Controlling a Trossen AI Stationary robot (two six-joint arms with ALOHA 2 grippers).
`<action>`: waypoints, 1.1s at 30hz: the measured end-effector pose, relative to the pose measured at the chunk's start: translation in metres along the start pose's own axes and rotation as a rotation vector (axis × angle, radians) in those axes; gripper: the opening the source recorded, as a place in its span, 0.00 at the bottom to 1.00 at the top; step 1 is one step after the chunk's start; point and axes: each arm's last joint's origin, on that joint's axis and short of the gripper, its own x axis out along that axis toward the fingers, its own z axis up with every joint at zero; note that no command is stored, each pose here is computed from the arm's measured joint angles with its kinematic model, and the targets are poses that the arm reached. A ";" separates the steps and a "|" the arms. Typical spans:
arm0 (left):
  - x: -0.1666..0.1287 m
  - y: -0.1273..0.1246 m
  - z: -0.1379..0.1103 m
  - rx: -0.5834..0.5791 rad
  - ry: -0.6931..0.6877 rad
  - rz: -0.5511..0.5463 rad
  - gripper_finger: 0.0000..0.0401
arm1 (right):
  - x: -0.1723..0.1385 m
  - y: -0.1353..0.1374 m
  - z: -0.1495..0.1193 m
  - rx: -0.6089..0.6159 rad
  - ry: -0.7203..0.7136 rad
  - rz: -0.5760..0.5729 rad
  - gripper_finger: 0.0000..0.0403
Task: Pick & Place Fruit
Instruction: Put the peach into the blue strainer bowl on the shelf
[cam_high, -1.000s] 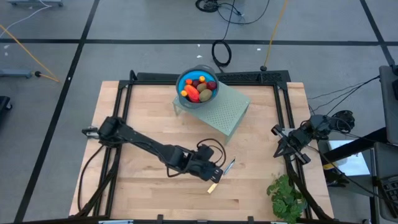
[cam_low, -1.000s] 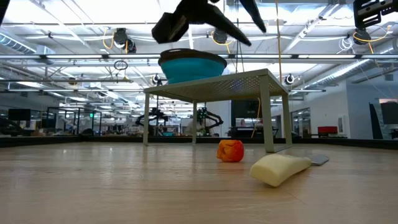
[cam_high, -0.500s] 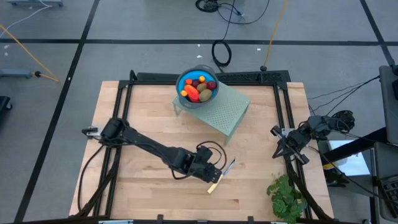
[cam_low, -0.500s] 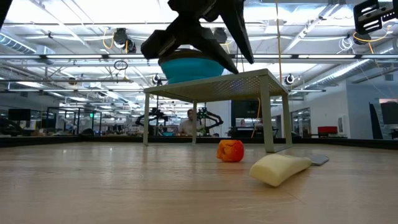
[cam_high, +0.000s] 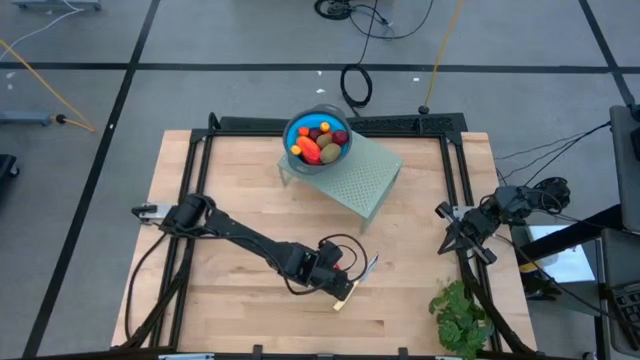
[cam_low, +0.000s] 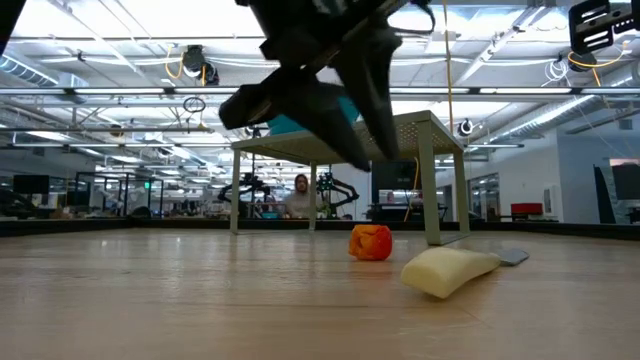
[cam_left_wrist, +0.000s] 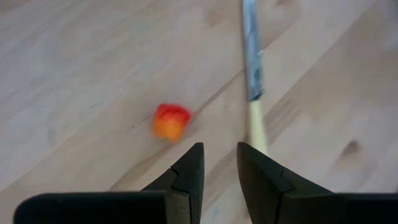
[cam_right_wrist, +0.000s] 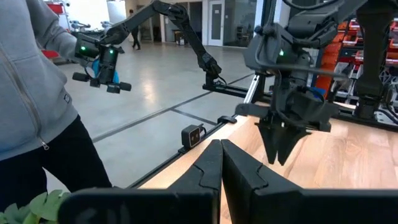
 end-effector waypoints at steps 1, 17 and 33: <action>0.001 0.000 0.000 0.004 0.005 0.004 0.23 | 0.000 0.000 0.000 -0.001 -0.001 0.000 0.00; 0.005 0.000 -0.001 -0.005 -0.006 -0.001 0.23 | 0.000 -0.002 0.001 -0.152 -0.002 -0.082 0.00; 0.005 0.000 0.000 -0.026 -0.007 -0.001 0.27 | 0.009 -0.012 -0.018 -0.167 0.028 -0.293 0.00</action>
